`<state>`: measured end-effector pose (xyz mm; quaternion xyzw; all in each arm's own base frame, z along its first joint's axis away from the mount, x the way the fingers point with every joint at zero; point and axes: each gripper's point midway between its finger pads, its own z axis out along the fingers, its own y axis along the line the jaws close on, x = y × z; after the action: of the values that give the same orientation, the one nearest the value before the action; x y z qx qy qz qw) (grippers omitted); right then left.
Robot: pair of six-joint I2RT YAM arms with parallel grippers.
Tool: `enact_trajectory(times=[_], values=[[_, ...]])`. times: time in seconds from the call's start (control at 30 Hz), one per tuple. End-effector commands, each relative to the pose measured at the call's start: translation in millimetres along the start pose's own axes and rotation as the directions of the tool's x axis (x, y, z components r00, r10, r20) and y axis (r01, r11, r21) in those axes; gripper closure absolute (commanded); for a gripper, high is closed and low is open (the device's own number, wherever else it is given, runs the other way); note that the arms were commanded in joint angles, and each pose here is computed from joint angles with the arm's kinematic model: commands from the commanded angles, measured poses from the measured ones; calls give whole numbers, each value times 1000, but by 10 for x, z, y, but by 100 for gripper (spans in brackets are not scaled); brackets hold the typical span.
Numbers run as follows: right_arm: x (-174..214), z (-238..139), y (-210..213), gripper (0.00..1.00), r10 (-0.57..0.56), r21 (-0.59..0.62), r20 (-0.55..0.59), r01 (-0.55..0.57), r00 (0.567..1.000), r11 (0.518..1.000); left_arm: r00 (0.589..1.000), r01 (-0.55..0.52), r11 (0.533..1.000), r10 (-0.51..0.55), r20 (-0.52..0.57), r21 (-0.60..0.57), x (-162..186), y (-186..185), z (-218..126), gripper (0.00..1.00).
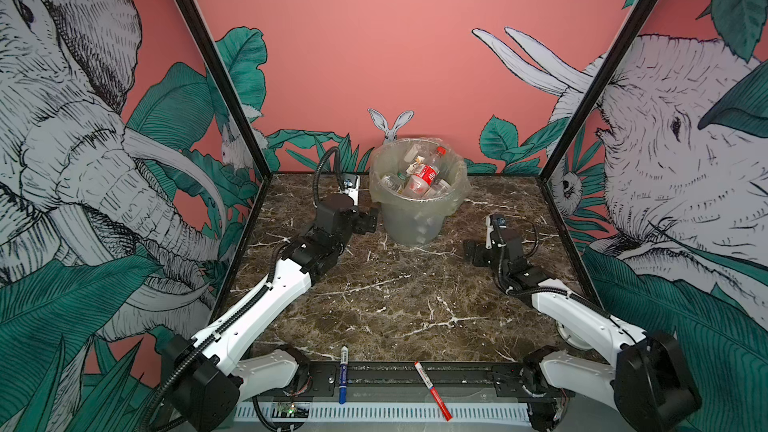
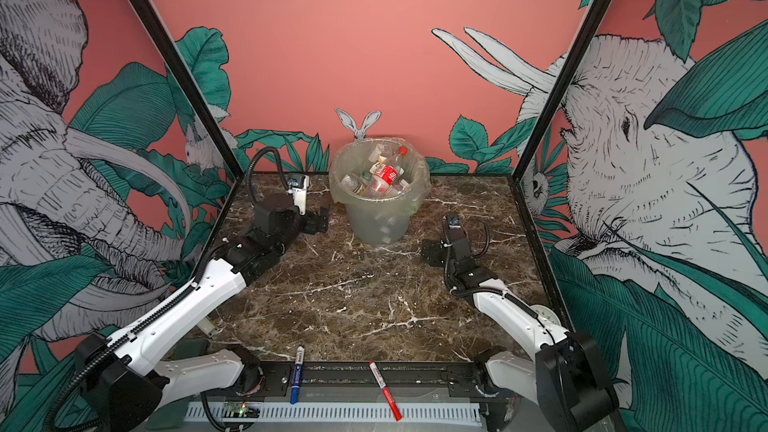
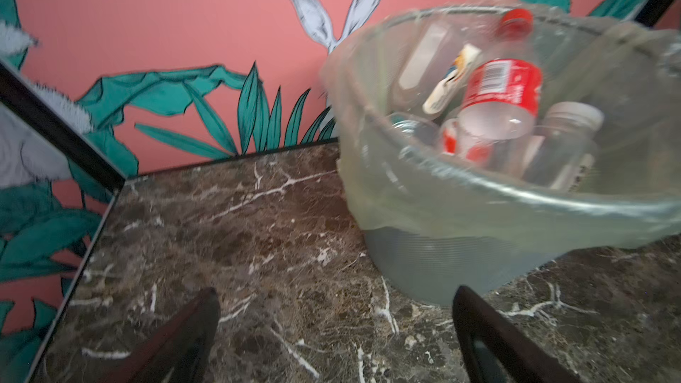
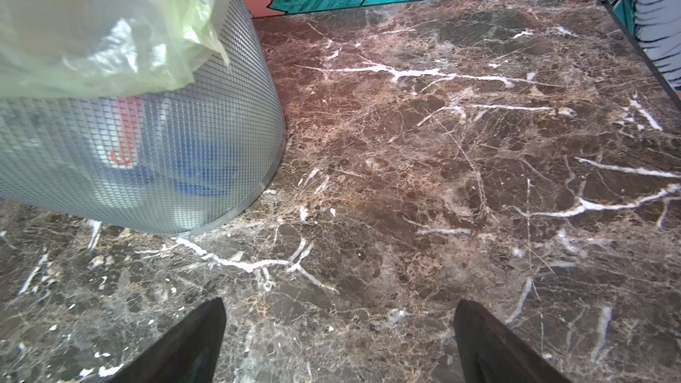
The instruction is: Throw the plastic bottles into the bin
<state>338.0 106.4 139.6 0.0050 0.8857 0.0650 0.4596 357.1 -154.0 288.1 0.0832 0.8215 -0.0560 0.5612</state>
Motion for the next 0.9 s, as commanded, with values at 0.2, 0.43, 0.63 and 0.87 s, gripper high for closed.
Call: enact_trajectory(times=[0.2, 0.43, 0.63, 0.87], values=[[-64, 50, -181, 1, -33, 112, 17, 31, 999, 993, 969, 216, 969, -227, -96, -117, 718, 495, 193, 0], [-196, 76, -264, 1, -79, 179, -17, 81, 997, 981, 993, 70, 982, -85, -82, -177, 868, 683, 377, 0], [-324, 101, -438, 0, -162, 258, -41, 168, 986, 952, 998, -56, 981, 60, 16, -186, 789, 740, 450, 0], [-391, 109, -593, 0, -333, 317, 1, 316, 943, 894, 987, -81, 989, 96, 128, -123, 962, 1016, 542, 0]])
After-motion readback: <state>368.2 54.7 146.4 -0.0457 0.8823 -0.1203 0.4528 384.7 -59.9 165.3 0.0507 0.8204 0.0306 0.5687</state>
